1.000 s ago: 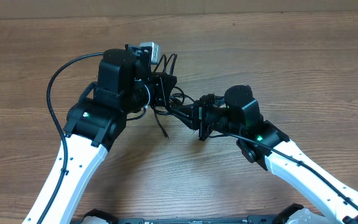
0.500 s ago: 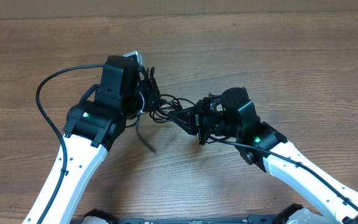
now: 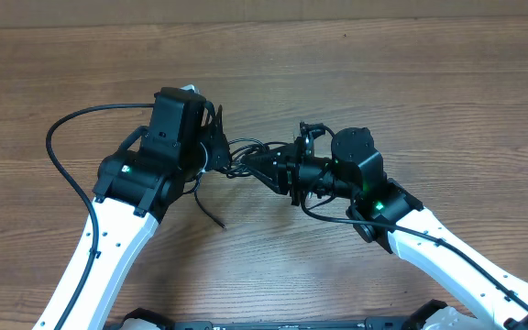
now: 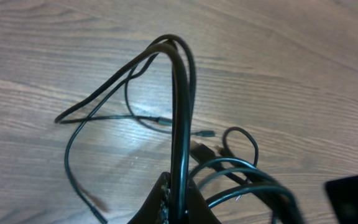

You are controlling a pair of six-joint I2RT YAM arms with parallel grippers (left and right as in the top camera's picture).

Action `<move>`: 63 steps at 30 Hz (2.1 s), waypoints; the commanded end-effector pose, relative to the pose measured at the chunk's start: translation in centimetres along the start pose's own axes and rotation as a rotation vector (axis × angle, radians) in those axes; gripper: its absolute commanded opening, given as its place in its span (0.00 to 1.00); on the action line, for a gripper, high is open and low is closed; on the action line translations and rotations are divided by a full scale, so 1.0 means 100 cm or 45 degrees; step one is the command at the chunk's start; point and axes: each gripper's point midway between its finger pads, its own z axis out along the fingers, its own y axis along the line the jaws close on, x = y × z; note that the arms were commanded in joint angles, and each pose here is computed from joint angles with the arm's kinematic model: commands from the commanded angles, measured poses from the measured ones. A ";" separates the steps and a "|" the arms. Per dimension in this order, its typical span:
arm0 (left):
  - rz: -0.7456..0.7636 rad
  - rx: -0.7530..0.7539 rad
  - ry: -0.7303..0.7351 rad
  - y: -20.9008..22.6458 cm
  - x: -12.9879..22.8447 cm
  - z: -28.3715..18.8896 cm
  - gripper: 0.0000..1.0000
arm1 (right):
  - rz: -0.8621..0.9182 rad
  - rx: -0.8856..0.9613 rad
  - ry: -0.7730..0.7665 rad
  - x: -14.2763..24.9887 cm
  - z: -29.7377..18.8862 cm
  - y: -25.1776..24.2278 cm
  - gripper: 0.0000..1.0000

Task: Untangle cables

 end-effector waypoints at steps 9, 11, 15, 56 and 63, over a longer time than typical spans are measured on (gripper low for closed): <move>-0.030 0.004 0.059 -0.003 0.007 0.006 0.04 | -0.132 -0.105 0.080 0.016 -0.002 0.027 0.04; -0.030 0.004 0.058 -0.004 0.007 0.006 0.04 | -0.132 -0.103 0.092 0.018 -0.002 0.027 0.04; -0.033 0.003 0.057 -0.003 0.006 0.006 0.04 | -0.250 -0.130 0.133 0.025 -0.003 0.032 0.04; 0.099 0.440 0.193 -0.047 0.003 0.011 0.04 | -1.418 -0.488 0.438 0.094 -0.023 0.055 0.04; 0.295 0.487 0.183 -0.050 0.007 0.009 0.04 | -1.374 -0.475 0.380 0.087 -0.020 0.060 0.04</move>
